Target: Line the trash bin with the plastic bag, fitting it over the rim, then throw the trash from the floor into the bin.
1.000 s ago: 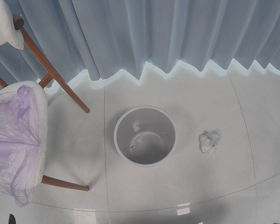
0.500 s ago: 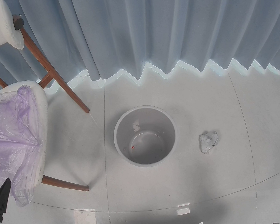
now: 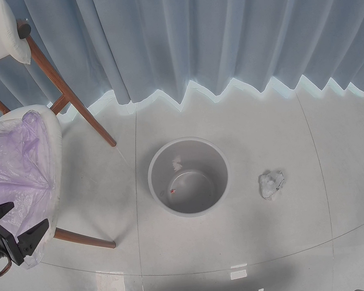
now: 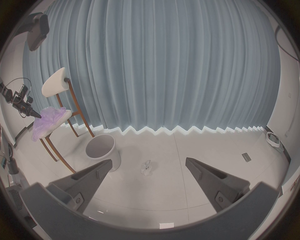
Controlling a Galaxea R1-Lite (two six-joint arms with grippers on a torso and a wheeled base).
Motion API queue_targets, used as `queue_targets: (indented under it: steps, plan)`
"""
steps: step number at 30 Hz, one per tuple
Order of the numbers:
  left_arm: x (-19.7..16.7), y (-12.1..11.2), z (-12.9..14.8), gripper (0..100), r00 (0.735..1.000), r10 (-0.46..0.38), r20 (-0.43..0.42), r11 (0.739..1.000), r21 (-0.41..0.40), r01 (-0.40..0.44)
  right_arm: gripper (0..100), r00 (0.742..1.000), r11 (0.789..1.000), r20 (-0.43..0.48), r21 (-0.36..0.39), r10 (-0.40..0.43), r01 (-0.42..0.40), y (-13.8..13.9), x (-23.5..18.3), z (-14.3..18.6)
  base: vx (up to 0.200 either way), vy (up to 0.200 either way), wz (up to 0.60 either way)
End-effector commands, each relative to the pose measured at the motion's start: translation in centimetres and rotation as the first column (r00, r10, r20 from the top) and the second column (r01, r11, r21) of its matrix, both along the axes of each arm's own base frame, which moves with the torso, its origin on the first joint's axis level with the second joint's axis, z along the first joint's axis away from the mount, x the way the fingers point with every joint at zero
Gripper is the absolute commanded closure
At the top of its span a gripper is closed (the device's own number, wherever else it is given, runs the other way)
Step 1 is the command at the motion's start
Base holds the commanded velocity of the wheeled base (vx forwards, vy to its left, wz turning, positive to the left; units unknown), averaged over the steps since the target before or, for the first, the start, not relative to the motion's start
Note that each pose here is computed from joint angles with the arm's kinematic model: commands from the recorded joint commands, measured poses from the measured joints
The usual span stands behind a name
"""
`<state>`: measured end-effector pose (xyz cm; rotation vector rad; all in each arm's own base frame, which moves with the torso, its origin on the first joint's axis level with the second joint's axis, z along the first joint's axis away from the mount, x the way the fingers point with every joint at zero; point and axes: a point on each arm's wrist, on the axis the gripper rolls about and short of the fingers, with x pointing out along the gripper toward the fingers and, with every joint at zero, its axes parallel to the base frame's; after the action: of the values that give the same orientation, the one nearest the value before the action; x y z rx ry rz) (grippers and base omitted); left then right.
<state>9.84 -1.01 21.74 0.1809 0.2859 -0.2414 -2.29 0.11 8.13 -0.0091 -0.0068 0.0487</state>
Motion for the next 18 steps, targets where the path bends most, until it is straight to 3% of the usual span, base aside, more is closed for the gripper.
queue_targets:
  steps: [1,10,18]
  plan:
    - [2.6,-0.3,-0.8,0,0.998,-0.012,-0.058,0.999,0.049,0.015,0,1.0,1.0,0.0,0.0,0.0,0.0,0.0,0.0,-0.5,0.0,0.0,0.0]
    - [7.4,-1.8,-1.5,0,0.986,0.164,-0.01,0.978,0.134,-0.161,0,1.0,1.0,0.0,-0.002,0.0,0.0,0.0,0.0,-0.5,0.0,0.0,0.0]
    - [9.4,-2.3,-1.8,0,0.976,0.217,-0.002,0.962,0.169,-0.213,0,1.0,1.0,0.0,-0.002,0.0,0.0,0.0,0.0,-0.5,0.0,0.0,0.0]
